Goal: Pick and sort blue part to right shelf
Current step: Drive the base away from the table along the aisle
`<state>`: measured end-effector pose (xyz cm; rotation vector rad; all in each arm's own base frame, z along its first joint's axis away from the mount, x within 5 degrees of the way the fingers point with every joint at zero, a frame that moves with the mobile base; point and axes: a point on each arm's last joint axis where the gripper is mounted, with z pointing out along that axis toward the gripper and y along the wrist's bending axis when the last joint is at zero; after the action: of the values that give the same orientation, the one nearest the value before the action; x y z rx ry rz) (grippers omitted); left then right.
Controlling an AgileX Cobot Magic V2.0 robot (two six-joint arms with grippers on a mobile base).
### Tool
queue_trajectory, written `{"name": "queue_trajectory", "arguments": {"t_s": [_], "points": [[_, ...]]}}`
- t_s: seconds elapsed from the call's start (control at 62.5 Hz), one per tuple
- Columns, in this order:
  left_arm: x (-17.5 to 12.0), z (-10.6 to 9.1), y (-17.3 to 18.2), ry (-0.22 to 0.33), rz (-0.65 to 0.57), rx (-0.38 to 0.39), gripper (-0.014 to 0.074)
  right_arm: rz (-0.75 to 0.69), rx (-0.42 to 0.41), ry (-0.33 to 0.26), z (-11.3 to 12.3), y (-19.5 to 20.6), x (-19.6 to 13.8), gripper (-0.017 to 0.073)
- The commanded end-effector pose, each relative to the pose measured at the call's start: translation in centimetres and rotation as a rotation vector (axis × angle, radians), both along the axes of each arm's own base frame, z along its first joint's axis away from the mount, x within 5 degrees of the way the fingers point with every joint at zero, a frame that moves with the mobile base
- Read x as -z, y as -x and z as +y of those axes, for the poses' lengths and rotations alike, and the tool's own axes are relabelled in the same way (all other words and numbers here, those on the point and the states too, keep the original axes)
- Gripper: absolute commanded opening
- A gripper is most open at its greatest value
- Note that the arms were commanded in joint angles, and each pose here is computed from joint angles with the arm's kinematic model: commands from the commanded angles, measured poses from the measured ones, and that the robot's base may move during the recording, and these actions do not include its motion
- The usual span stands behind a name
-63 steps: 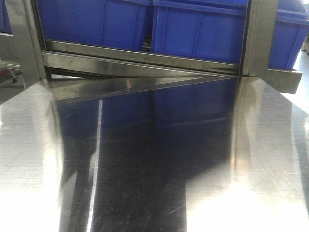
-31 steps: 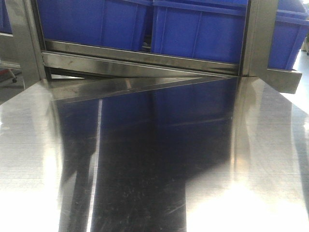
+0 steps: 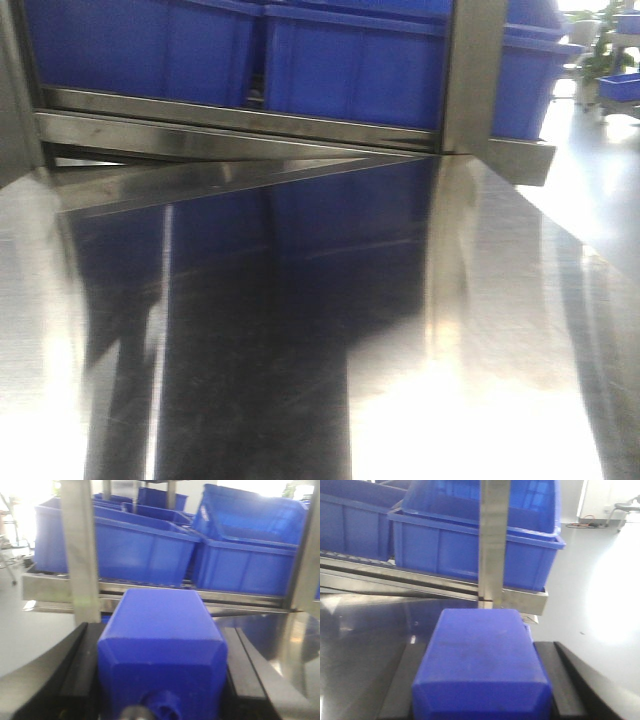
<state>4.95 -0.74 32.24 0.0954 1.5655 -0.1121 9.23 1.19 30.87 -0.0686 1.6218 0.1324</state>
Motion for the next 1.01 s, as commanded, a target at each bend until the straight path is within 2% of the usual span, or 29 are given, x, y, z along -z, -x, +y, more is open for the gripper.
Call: {"name": "queue_trajectory", "arguments": {"t_s": [0.0, 0.992], "points": [[-1.75, 0.07, 0.22, 0.019, -0.115, -0.004, 0.0333, -0.116, 0.0, -0.001, -0.01, 0.08, -1.72, 0.0367], [-1.75, 0.07, 0.22, 0.019, -0.115, -0.004, 0.0333, -0.116, 0.0, -0.001, -0.01, 0.08, -1.72, 0.0367]]}}
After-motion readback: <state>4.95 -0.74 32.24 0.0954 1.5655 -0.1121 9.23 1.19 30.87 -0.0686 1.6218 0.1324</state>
